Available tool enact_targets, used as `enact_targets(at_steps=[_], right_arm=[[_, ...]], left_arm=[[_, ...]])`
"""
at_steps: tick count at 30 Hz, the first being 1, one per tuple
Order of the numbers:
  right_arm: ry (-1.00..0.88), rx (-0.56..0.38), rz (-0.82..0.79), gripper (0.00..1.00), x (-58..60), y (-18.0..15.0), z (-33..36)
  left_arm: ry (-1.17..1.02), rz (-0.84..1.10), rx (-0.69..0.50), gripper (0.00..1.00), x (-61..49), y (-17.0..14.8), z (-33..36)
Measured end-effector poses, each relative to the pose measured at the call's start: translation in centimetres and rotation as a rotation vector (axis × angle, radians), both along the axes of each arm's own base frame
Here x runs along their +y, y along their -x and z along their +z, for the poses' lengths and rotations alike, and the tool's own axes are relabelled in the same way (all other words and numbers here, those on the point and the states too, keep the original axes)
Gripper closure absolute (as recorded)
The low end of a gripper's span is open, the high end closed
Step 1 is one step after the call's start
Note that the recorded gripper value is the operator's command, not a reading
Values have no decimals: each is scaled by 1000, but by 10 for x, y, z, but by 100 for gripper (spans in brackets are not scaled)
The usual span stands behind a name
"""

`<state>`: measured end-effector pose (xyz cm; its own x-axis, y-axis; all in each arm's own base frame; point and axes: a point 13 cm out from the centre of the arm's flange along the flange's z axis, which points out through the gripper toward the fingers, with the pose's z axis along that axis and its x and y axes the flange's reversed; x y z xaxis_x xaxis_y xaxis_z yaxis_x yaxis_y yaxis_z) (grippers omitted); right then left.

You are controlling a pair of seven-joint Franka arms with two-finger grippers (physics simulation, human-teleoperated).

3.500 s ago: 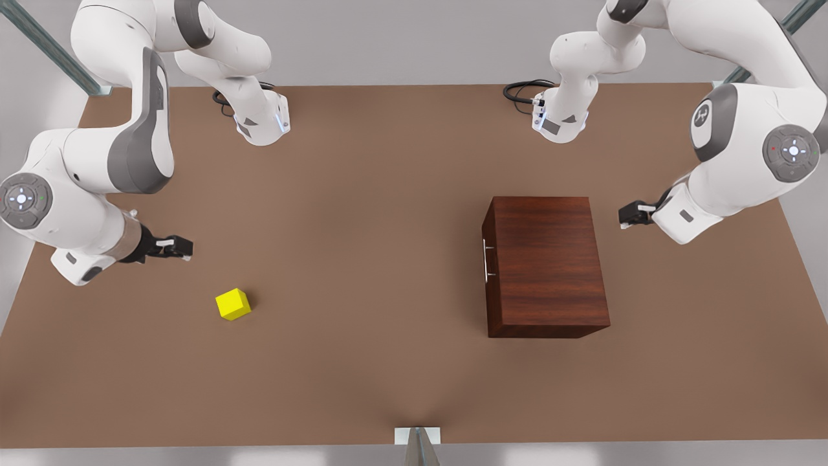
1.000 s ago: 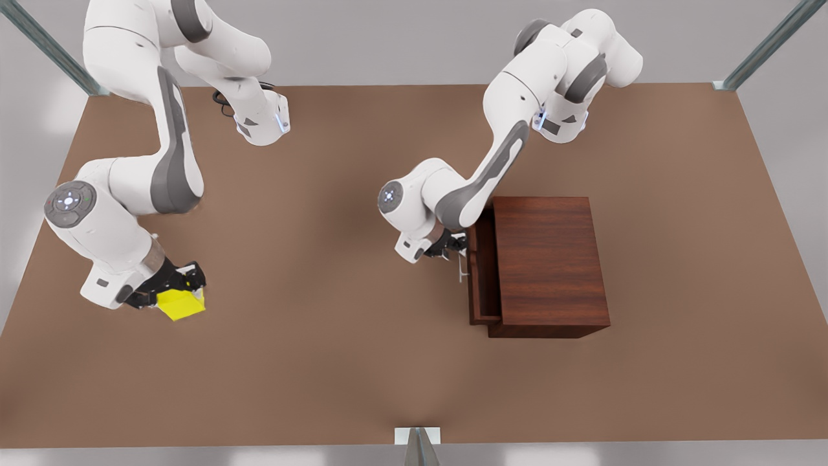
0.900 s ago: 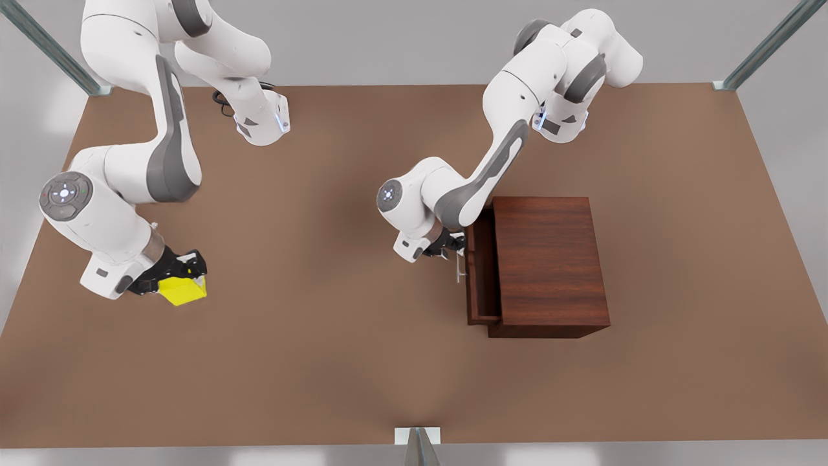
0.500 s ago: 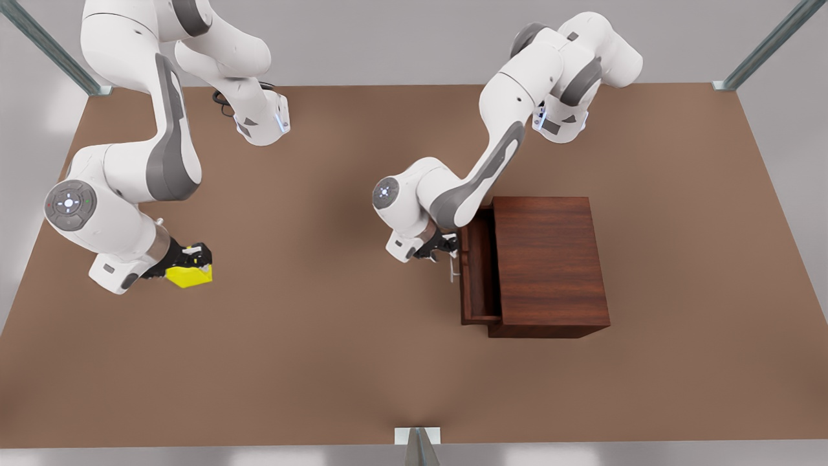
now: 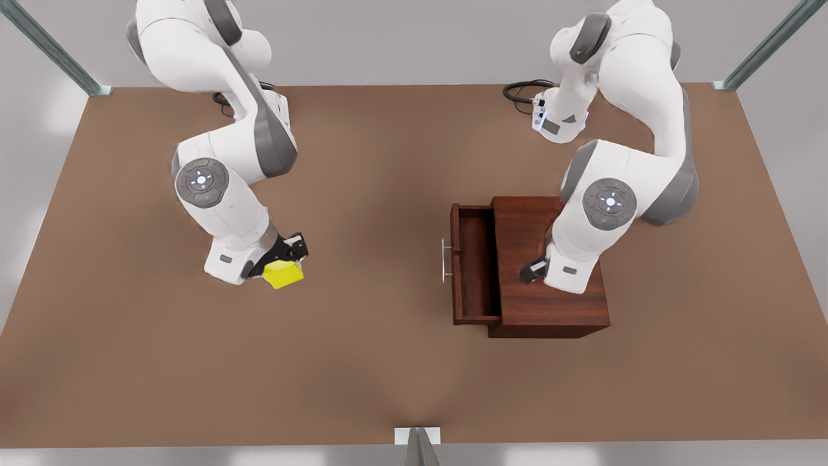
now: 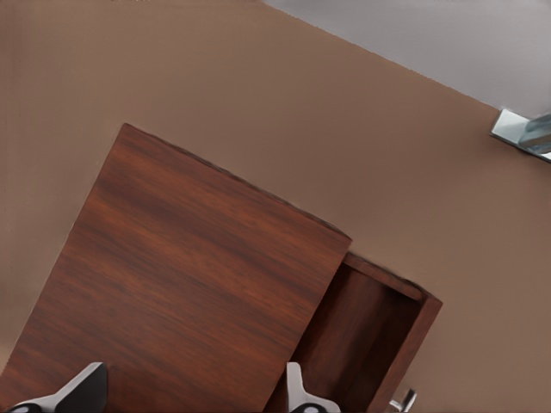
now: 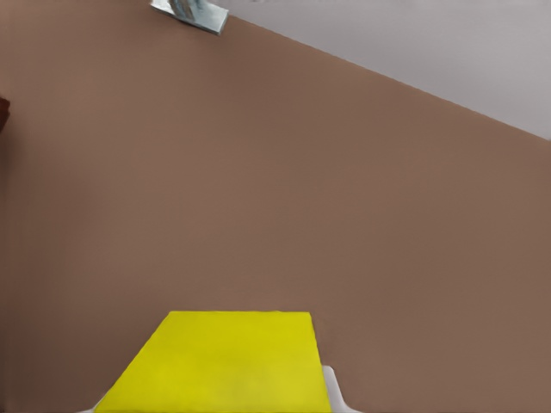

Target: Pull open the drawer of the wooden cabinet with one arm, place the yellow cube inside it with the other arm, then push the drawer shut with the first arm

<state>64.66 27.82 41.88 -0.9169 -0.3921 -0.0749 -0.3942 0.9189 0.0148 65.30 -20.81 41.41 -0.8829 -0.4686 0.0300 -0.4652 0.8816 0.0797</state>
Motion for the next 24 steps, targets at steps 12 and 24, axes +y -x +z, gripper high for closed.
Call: enact_targets(at_steps=[12,24], right_arm=[[-204,-52,-11,32,296,64,-72],[-389,-65,-326,32,383,72,-127]], left_arm=[[37,-167,96,0,135,46,35],[82,-185,96,79,126,38,20]])
